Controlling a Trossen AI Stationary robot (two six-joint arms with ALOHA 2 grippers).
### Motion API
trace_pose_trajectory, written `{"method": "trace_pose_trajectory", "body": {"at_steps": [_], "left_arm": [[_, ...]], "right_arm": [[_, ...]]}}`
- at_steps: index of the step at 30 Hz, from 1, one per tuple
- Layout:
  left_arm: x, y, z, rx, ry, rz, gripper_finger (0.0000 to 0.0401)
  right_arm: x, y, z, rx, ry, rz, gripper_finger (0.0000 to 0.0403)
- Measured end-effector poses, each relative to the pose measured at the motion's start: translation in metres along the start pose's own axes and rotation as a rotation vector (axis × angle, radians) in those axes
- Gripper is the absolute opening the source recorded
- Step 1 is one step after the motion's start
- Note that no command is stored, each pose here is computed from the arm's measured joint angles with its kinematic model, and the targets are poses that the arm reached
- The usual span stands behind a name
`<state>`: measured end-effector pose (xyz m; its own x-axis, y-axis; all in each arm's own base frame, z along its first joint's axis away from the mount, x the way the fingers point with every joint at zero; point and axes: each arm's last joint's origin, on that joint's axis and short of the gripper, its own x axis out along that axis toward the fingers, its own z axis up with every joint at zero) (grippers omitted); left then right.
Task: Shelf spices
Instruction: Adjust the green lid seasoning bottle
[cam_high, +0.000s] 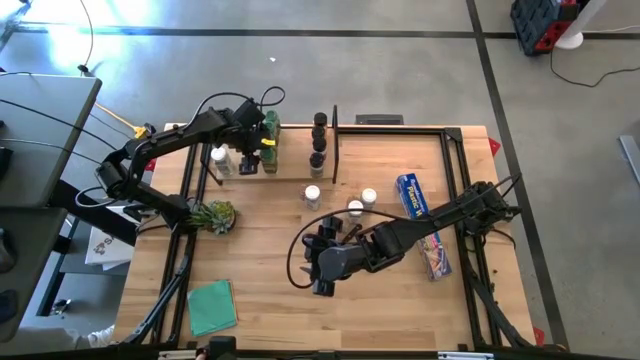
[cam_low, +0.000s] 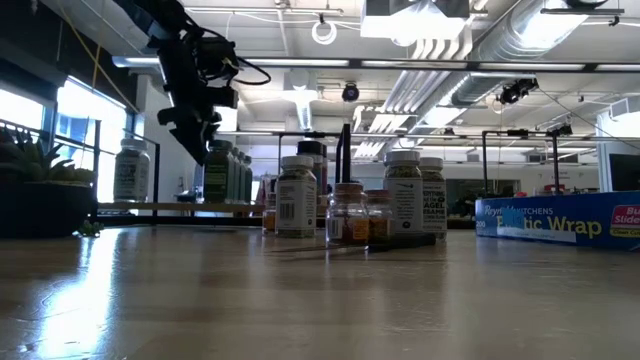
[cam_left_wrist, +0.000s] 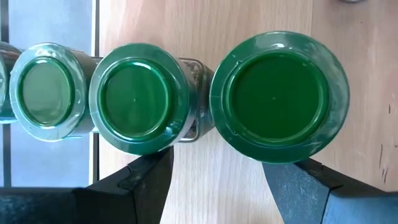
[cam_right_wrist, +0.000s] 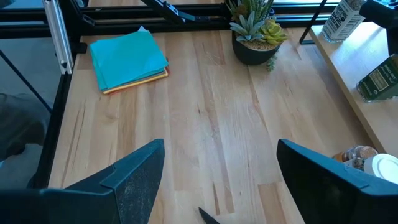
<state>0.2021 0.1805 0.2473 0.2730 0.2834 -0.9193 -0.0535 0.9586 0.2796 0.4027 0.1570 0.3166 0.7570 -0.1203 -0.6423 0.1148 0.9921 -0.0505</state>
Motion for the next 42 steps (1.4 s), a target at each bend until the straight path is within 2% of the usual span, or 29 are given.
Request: {"method": "trace_pose_trajectory", "body": {"at_steps": [8,12,20,25,30,33,37,40,42], "left_arm": [[0.0,-0.001,-0.001,-0.001,0.009,-0.004,0.0239],[-0.005,0.0,-0.003,0.008,0.066,0.0,0.0239],[-0.036,0.031,-0.009,-0.029,0.109,0.1,0.0239],[-0.06,0.044,-0.017,-0.09,0.102,0.147,0.0239],[-0.123,0.044,-0.012,-0.137,-0.076,0.267,0.0239],[-0.149,0.037,-0.017,-0.138,-0.148,0.326,0.0239],[-0.157,0.039,-0.029,-0.227,-0.177,0.327,0.0239],[-0.148,0.048,-0.032,-0.275,-0.174,0.291,0.0239],[-0.137,0.054,-0.029,-0.256,-0.161,0.249,0.0238]], "right_arm": [[0.0,0.0,0.0,0.0,0.0,0.0,0.0306],[0.0,0.001,0.0,0.024,0.007,0.02,0.0306],[-0.005,-0.004,0.008,-0.025,-0.011,0.028,0.0306],[0.002,-0.041,0.016,-0.019,0.049,-0.057,0.0305],[0.018,-0.09,0.017,0.016,0.117,-0.157,0.0304],[0.027,-0.115,0.017,0.074,0.146,-0.178,0.0304],[0.035,-0.133,0.016,0.134,0.161,-0.22,0.0304],[0.042,-0.136,0.014,0.14,0.174,-0.217,0.0304],[0.047,-0.135,0.012,0.146,0.185,-0.2,0.0304]]}}
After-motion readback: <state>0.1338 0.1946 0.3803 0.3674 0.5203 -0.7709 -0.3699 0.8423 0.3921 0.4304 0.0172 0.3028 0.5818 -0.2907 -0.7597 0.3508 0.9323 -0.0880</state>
